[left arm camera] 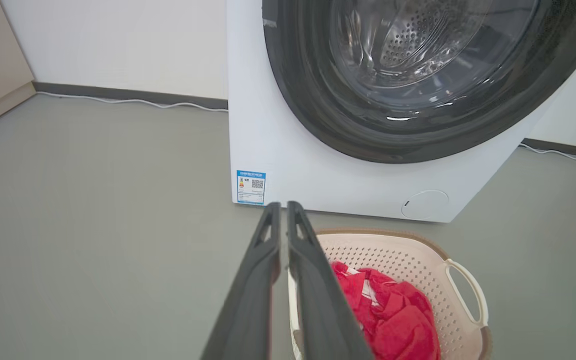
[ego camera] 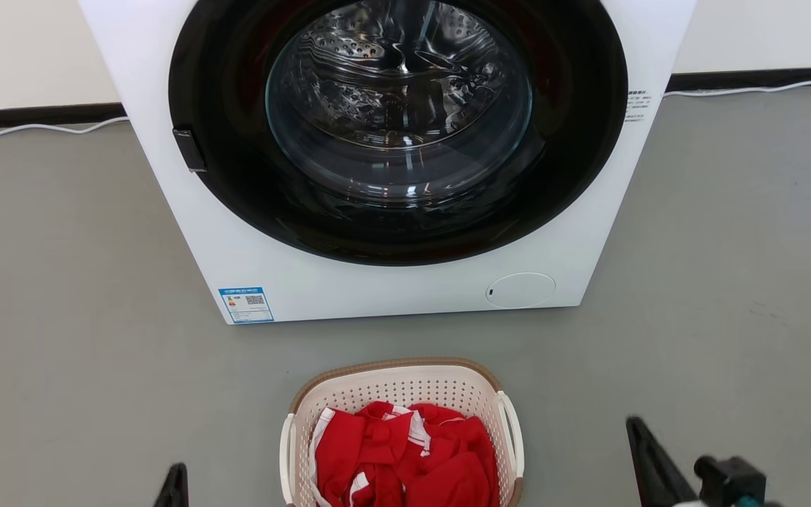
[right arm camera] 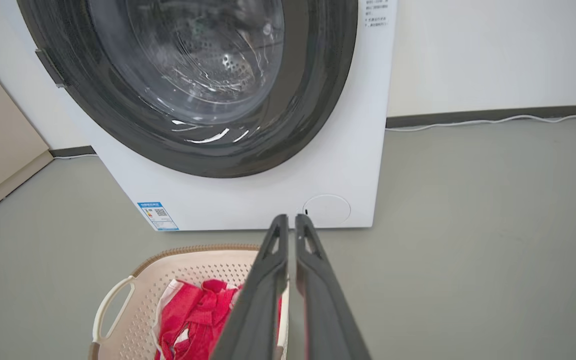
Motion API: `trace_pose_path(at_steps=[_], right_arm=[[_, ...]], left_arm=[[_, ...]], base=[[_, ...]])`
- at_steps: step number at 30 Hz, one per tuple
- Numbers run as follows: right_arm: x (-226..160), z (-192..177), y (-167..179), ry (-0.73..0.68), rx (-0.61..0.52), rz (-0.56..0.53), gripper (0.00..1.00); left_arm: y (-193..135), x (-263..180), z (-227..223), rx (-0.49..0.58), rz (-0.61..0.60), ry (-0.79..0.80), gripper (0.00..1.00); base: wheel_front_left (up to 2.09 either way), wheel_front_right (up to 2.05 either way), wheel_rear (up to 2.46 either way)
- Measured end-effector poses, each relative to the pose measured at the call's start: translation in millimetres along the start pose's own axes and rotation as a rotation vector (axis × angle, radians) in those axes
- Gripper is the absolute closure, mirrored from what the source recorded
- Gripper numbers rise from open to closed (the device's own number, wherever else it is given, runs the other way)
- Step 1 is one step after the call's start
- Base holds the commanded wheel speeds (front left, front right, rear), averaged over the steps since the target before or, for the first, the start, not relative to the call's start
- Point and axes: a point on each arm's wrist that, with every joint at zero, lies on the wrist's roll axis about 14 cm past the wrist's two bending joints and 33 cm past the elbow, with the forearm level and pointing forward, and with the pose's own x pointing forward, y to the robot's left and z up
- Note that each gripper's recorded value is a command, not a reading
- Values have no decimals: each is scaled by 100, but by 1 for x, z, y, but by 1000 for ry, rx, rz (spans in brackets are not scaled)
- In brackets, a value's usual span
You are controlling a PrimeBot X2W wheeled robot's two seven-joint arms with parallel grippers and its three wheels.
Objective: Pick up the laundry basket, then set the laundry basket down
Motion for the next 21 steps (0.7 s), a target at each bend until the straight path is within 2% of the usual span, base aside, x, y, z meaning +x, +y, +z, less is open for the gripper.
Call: trace_pose_path(at_steps=[4, 21], right_arm=[[-5, -9, -1, 26, 23, -9, 100], [-4, -5, -10, 19, 209, -60, 100]], left_arm=[[-2, -2, -7, -26, 6, 22, 100], [6, -2, -7, -205, 55, 31, 100]], base=[[0, 0, 0], [0, 0, 0]])
